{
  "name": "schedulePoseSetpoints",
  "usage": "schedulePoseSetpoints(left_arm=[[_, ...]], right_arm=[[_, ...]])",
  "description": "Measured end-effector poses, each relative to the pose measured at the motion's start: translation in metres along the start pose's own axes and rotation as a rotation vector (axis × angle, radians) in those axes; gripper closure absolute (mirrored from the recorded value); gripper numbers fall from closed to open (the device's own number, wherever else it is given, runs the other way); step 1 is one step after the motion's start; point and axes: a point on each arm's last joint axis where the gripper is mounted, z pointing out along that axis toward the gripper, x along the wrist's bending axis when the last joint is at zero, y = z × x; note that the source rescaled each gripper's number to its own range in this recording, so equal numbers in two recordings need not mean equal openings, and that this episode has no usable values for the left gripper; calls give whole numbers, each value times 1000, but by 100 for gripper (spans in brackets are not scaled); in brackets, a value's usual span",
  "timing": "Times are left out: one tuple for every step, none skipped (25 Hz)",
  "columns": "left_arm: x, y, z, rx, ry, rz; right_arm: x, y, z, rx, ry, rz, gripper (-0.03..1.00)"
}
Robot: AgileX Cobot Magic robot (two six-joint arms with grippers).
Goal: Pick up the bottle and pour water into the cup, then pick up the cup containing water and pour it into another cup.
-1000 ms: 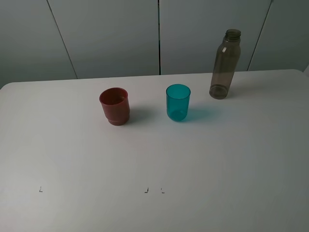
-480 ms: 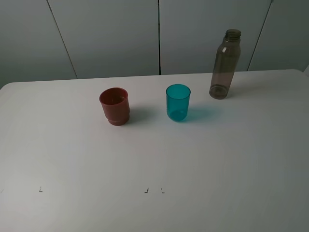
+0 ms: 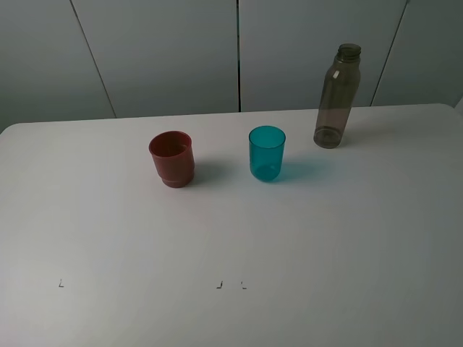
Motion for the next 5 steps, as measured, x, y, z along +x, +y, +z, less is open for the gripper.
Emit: schedulePoseSetpoints(left_arm=[[0,0,0,0,0,0],[0,0,0,0,0,0],[0,0,0,0,0,0],[0,0,0,0,0,0],[0,0,0,0,0,0]], right_arm=[[0,0,0,0,0,0,-1],[0,0,0,0,0,0,-1],[0,0,0,0,0,0,-1],[0,0,0,0,0,0,-1],[0,0,0,0,0,0,-1]])
